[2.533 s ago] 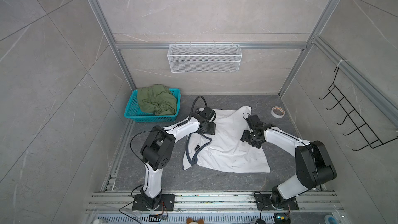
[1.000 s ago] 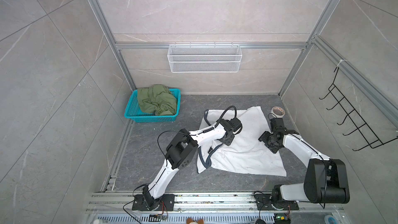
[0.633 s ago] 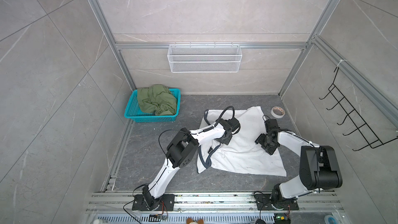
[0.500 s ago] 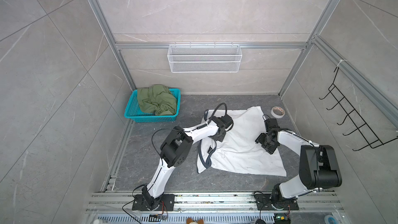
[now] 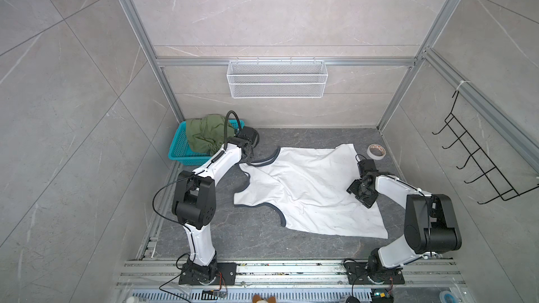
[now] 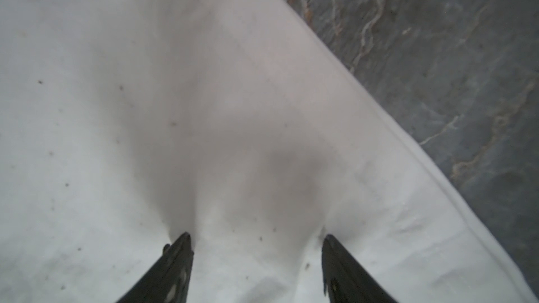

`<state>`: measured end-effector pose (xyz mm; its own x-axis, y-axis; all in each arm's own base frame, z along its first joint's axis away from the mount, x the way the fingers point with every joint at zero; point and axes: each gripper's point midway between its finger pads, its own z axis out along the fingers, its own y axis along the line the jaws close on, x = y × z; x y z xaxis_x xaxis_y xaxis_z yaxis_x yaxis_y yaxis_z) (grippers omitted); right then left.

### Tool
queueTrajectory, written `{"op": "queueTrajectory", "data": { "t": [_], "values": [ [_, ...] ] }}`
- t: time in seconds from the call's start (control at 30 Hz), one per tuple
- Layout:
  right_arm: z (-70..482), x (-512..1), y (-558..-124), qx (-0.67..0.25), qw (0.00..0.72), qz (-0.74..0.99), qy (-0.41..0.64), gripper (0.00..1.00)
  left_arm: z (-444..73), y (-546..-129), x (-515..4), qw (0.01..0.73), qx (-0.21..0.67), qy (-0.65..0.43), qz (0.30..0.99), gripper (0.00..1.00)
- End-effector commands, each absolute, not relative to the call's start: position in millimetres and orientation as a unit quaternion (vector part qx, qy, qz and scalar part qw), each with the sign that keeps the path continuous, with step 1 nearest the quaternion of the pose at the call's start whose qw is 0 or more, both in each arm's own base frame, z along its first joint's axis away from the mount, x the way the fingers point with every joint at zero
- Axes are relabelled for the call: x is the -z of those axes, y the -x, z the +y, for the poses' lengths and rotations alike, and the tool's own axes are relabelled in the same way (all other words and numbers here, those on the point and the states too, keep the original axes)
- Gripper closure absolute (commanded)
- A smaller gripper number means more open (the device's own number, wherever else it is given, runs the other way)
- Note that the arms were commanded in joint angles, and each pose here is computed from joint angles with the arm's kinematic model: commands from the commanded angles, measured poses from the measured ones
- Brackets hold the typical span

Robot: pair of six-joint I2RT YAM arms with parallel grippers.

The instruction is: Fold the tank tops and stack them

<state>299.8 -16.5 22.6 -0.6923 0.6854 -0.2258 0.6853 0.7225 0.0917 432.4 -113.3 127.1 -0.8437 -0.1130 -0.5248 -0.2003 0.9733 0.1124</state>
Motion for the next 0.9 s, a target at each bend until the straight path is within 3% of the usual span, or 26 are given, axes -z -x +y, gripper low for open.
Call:
{"op": "queueTrajectory", "data": {
  "t": [0.0, 0.07, 0.17, 0.33, 0.47, 0.83, 0.87],
  "values": [
    [-21, -33, -303, 0.011, 0.134, 0.92, -0.368, 0.29, -120, -406, -160, 0.295, -0.081, 0.079, 0.949, 0.39],
    [-21, -37, -304, 0.008, 0.14, 0.922, -0.362, 0.29, -129, -394, -174, 0.316, -0.088, 0.056, 0.943, 0.32],
    [-13, -44, -307, 0.002, 0.149, 0.929, -0.34, 0.29, -158, -372, -178, 0.317, -0.06, 0.014, 0.947, 0.29],
    [23, -43, -306, -0.025, 0.138, 0.946, -0.292, 0.29, -233, -337, -138, 0.257, 0.03, -0.069, 0.963, 0.29],
    [54, -34, -293, -0.055, 0.11, 0.957, -0.264, 0.29, -267, -321, -92, 0.191, 0.076, -0.073, 0.976, 0.29],
    [89, -10, -266, -0.059, 0.066, 0.972, -0.216, 0.25, -222, -306, -32, 0.151, 0.057, -0.011, 0.987, 0.21],
    [89, -9, -265, -0.057, 0.064, 0.973, -0.216, 0.2, -213, -306, -26, 0.149, 0.054, -0.002, 0.987, 0.2]
  ]
}}
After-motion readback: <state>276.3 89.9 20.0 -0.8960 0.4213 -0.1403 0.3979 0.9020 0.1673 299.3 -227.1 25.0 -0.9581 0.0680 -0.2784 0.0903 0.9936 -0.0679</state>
